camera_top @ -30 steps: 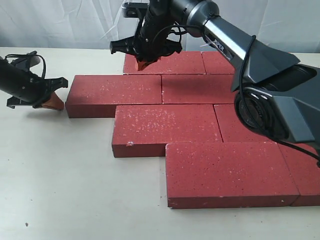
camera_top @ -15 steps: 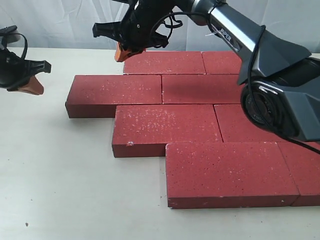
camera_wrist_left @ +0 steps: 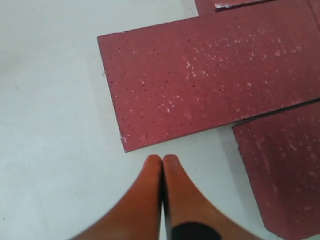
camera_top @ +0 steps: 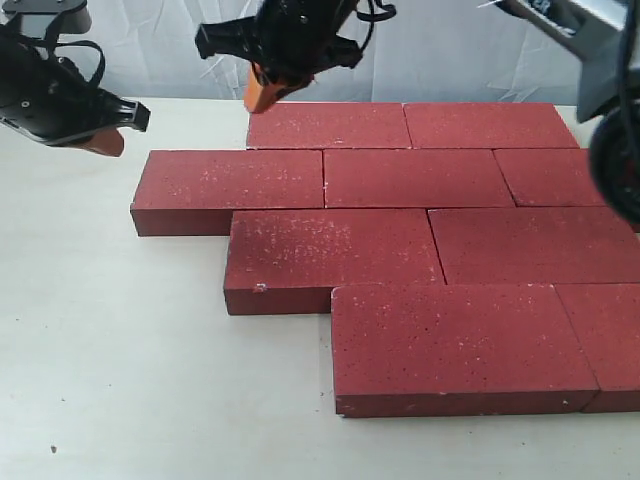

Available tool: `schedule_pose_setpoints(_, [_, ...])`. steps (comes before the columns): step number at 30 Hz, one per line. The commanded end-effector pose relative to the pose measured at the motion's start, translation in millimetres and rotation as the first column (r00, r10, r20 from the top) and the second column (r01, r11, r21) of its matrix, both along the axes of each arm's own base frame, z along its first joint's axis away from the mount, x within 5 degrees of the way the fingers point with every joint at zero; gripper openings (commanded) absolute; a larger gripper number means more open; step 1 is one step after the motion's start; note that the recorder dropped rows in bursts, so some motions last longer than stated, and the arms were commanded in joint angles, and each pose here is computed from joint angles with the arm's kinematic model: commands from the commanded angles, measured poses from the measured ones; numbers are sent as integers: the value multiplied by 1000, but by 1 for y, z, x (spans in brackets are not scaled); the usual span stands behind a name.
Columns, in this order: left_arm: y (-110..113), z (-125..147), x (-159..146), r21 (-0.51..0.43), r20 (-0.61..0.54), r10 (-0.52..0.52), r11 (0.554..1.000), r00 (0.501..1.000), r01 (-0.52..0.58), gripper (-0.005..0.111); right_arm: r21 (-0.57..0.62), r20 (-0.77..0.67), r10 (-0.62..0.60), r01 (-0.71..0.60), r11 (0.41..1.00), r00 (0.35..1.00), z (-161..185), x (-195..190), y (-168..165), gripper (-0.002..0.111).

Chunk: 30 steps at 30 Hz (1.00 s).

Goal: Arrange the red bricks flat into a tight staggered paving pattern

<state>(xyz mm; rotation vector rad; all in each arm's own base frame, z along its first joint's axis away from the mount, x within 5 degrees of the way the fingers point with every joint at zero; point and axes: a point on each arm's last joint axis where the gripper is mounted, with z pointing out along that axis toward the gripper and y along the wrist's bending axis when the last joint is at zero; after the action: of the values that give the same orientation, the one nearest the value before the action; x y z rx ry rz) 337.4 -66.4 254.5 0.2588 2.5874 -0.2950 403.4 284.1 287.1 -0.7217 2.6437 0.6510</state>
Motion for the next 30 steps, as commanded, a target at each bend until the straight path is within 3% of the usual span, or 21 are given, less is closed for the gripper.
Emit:
schedule_pose_setpoints(1, [-11, 6, -12, 71, -19, -18, 997, 1000, 19, 0, -192, 39, 15, -7, 981, 999, 3, -19, -32, -1])
schedule_pose_setpoints(4, [-16, 6, -19, 79, -20, -30, 996, 999, 31, 0, -266, 20, 9, -4, 964, 1000, 3, -38, -53, -1])
schedule_pose_setpoints(8, [-15, 3, -29, 80, -20, -33, 996, 999, 34, 0, -249, 20, -57, 61, 967, 998, 3, -51, -85, -1])
schedule_pose_setpoints(13, [-8, 6, -41, 53, 17, 19, 998, 1000, -20, 0, -209, -17, -227, 218, 953, 974, -2, -63, -149, -1])
schedule_pose_setpoints(23, [25, 4, -61, -52, 52, 226, 973, 973, -223, 0, -143, 99, -571, 580, 802, 815, -3, -123, -271, -1])
schedule_pose_setpoints(30, [33, 2, -80, -76, 93, 264, 963, 960, -257, 0, -73, 315, -607, 656, 751, 730, 7, -164, -290, -1])
